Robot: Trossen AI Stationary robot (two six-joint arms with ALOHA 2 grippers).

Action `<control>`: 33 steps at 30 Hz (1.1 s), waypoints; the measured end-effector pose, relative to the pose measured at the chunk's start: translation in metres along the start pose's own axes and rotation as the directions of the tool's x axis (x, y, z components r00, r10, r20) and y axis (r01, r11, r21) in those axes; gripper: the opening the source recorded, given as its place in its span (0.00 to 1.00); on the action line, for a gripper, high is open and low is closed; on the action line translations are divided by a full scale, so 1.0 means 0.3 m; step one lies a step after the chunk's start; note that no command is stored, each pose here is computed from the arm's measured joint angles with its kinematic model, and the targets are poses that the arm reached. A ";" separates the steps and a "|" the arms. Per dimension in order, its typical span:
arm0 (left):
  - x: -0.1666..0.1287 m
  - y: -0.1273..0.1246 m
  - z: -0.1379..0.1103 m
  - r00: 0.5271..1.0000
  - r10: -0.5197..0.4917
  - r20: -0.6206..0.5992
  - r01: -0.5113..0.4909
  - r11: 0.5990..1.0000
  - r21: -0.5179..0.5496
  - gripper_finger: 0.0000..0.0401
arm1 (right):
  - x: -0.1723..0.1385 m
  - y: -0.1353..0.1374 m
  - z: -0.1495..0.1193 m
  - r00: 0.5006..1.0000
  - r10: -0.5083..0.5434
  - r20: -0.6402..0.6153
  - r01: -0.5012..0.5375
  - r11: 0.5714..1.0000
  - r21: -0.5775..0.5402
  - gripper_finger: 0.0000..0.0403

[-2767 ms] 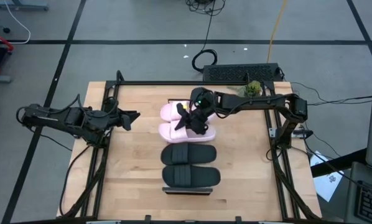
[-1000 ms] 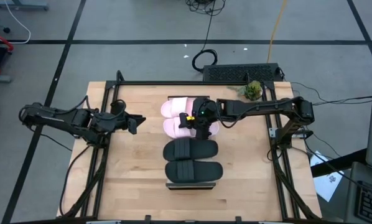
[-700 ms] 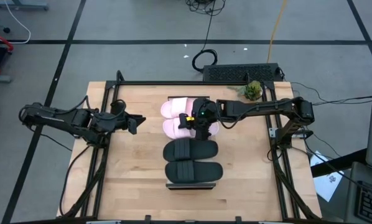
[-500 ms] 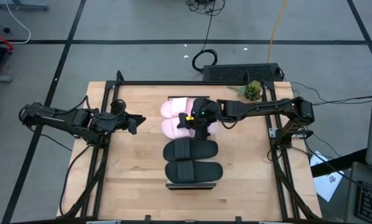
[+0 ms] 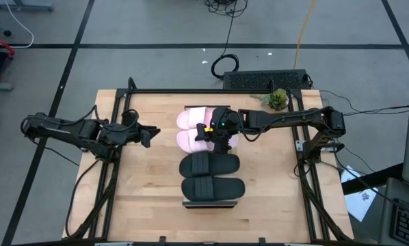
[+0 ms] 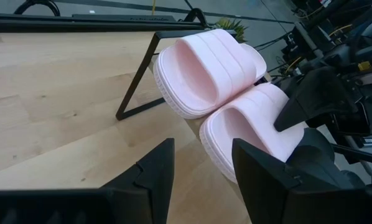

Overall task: Pick and place slides into the shelf
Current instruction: Put the pink slipper on the shelf

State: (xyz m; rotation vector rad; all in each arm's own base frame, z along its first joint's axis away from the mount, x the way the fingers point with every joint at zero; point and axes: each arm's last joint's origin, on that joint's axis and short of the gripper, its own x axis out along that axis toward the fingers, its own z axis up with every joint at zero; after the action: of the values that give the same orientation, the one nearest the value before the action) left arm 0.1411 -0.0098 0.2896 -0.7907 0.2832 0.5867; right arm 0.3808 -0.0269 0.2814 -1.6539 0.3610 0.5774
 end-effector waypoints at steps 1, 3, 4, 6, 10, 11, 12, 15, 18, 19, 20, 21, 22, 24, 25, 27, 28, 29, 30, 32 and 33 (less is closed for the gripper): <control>0.000 0.000 0.000 1.000 0.000 0.000 0.000 1.000 0.000 0.40 | 0.000 0.001 0.000 1.000 0.003 0.001 -0.003 1.000 0.000 0.13; 0.000 0.000 0.000 1.000 0.000 0.000 0.000 1.000 0.000 0.40 | 0.000 0.003 0.001 1.000 0.011 0.002 -0.011 1.000 0.001 0.13; 0.000 0.000 0.000 1.000 0.000 0.000 0.000 1.000 0.000 0.40 | 0.000 0.005 0.001 1.000 0.015 0.003 -0.015 1.000 0.006 0.13; 0.000 0.000 0.000 1.000 0.000 0.000 0.000 1.000 0.002 0.40 | -0.002 0.007 0.002 1.000 0.028 0.007 -0.028 0.999 0.022 0.13; 0.000 0.000 0.000 1.000 0.000 0.000 0.000 1.000 0.005 0.40 | -0.003 0.011 0.003 0.999 0.040 0.007 -0.040 0.999 0.026 0.13; 0.000 0.000 0.000 1.000 0.000 0.000 0.000 1.000 0.005 0.40 | -0.003 0.011 0.003 0.999 0.040 0.006 -0.040 0.999 0.029 0.13; 0.000 0.000 0.000 1.000 0.000 0.000 0.000 1.000 0.005 0.40 | -0.003 0.011 0.003 0.999 0.041 0.006 -0.041 0.999 0.036 0.13; 0.000 0.000 0.000 1.000 0.000 0.000 0.000 1.000 0.006 0.40 | -0.003 0.013 0.003 0.999 0.046 0.004 -0.046 0.997 0.054 0.13; 0.000 0.000 0.000 1.000 0.000 0.000 0.000 1.000 0.010 0.40 | -0.003 0.015 0.001 0.998 0.057 -0.014 -0.056 0.997 0.055 0.13; 0.000 0.000 0.000 1.000 0.000 0.000 0.000 1.000 0.013 0.40 | -0.004 0.016 0.002 0.998 0.060 -0.013 -0.059 0.997 0.055 0.13; 0.000 0.000 0.000 1.000 0.000 0.000 0.000 1.000 0.016 0.40 | -0.004 0.017 0.002 0.998 0.064 -0.012 -0.063 0.996 0.055 0.13; 0.000 0.000 0.000 1.000 0.000 0.000 0.000 1.000 0.017 0.40 | -0.004 0.018 0.002 0.998 0.066 -0.012 -0.065 0.996 0.055 0.13; 0.000 0.000 0.000 1.000 0.000 0.000 0.000 1.000 0.017 0.40 | -0.007 0.016 0.002 0.998 0.065 -0.013 -0.065 0.996 0.055 0.13; 0.000 0.000 0.000 1.000 0.000 -0.001 0.000 1.000 0.017 0.40 | -0.015 0.013 0.003 0.998 0.063 -0.013 -0.062 0.996 0.058 0.13; 0.000 0.000 0.000 1.000 0.000 0.000 0.000 1.000 0.017 0.40 | -0.020 0.011 0.003 0.998 0.060 -0.014 -0.059 0.996 0.059 0.13; 0.000 0.000 0.000 1.000 0.000 0.000 0.000 1.000 0.021 0.40 | -0.031 0.009 0.004 0.998 0.063 -0.014 -0.062 0.996 0.071 0.13; 0.000 0.000 0.000 1.000 0.000 0.000 0.000 1.000 0.021 0.40 | -0.033 0.008 0.004 0.998 0.063 -0.014 -0.061 0.995 0.078 0.13; 0.000 0.000 0.000 1.000 0.000 0.000 0.000 1.000 0.021 0.40 | -0.040 0.006 0.005 0.998 0.065 -0.015 -0.063 0.995 0.080 0.13; 0.000 0.000 0.000 1.000 0.000 0.000 0.000 1.000 0.021 0.40 | -0.048 0.008 0.007 0.997 0.074 -0.013 -0.073 0.994 0.082 0.13; 0.000 0.000 0.000 1.000 -0.001 0.000 0.001 1.000 0.020 0.40 | -0.054 0.007 0.007 0.997 0.077 -0.012 -0.075 0.993 0.090 0.13; 0.000 0.000 0.000 1.000 -0.001 0.000 0.001 1.000 0.020 0.40 | -0.055 0.008 0.008 0.997 0.081 -0.011 -0.079 0.992 0.098 0.13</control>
State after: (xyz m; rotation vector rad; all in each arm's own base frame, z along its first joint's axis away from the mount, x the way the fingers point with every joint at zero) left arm 0.1411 -0.0098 0.2898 -0.7714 0.2878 0.5820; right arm 0.3656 -0.0264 0.2884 -1.5560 0.4610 0.5983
